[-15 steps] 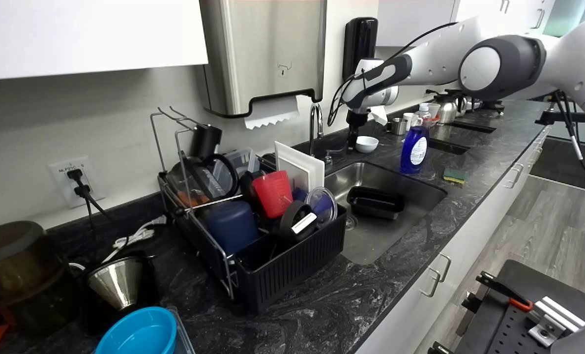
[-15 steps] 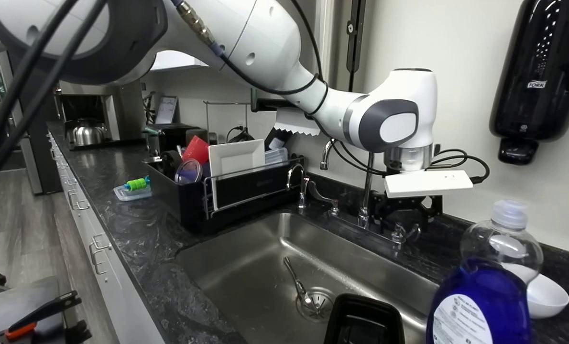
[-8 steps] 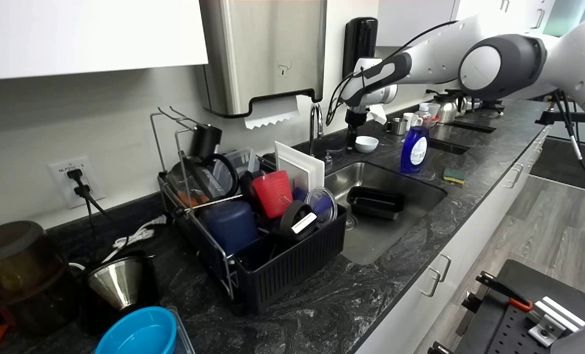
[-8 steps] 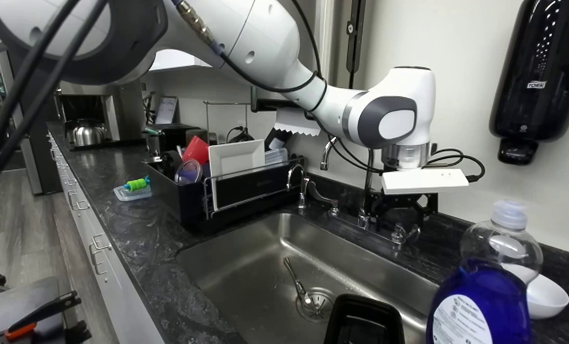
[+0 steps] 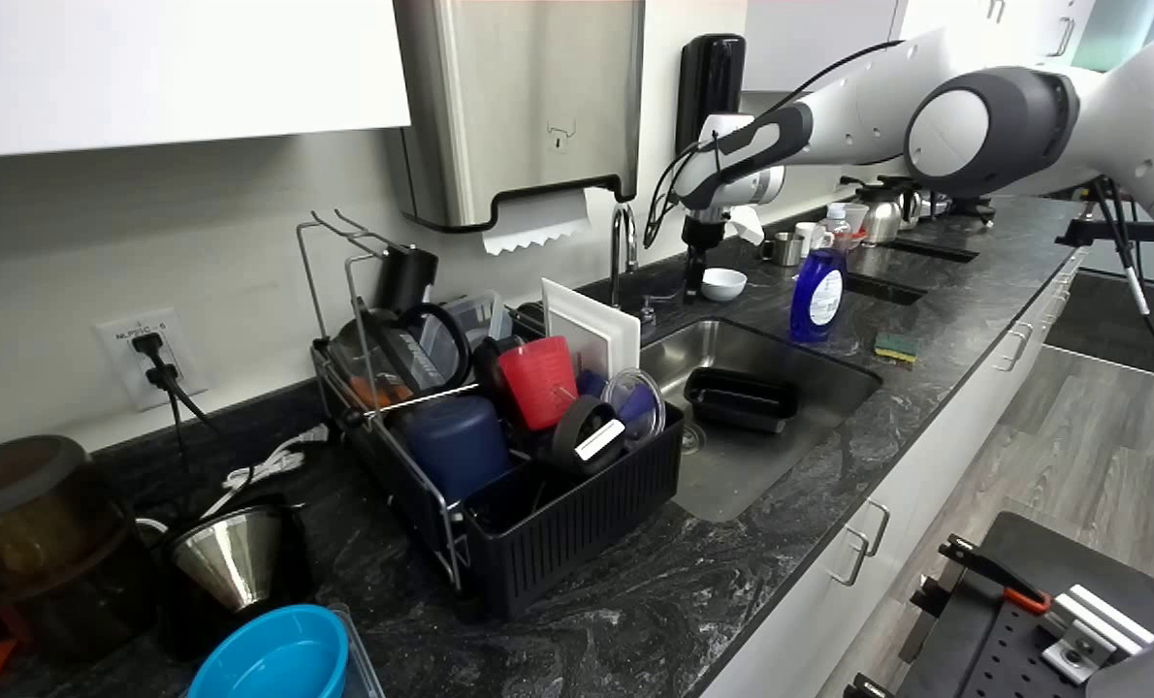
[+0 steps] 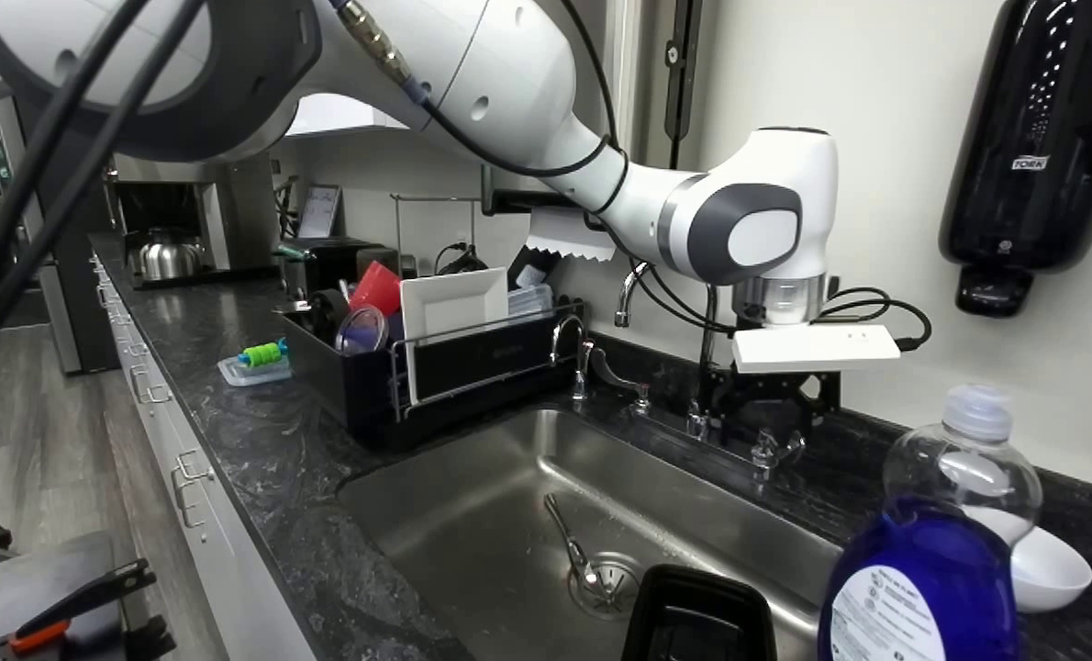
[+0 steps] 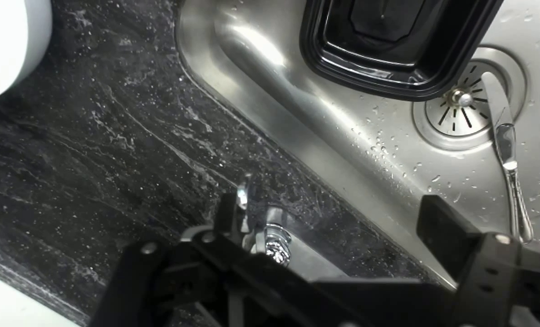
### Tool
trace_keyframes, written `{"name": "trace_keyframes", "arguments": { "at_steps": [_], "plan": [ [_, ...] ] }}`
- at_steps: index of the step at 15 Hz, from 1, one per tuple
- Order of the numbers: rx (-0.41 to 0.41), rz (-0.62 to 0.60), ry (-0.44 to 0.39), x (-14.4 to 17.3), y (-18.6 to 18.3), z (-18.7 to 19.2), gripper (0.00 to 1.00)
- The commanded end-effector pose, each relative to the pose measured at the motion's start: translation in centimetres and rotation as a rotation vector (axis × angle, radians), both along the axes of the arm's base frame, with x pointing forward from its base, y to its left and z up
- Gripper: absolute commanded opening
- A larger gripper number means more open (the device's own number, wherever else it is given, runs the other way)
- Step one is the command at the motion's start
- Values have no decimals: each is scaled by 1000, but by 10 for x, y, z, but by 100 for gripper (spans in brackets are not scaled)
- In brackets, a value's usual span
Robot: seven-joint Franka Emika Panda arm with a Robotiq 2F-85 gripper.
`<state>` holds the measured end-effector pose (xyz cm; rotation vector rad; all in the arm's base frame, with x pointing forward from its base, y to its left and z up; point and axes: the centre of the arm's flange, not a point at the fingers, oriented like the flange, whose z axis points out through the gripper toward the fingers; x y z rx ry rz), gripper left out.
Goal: Open the right tap
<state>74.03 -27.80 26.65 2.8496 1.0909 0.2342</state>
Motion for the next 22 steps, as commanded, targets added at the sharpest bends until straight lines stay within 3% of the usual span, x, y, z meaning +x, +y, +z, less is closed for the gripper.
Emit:
{"name": "trace_keyframes", "arguments": {
  "at_steps": [1, 22],
  "plan": [
    [14, 2, 44, -16, 8, 5, 100],
    [36, 24, 100, -34, 31, 14, 100]
  ]
}}
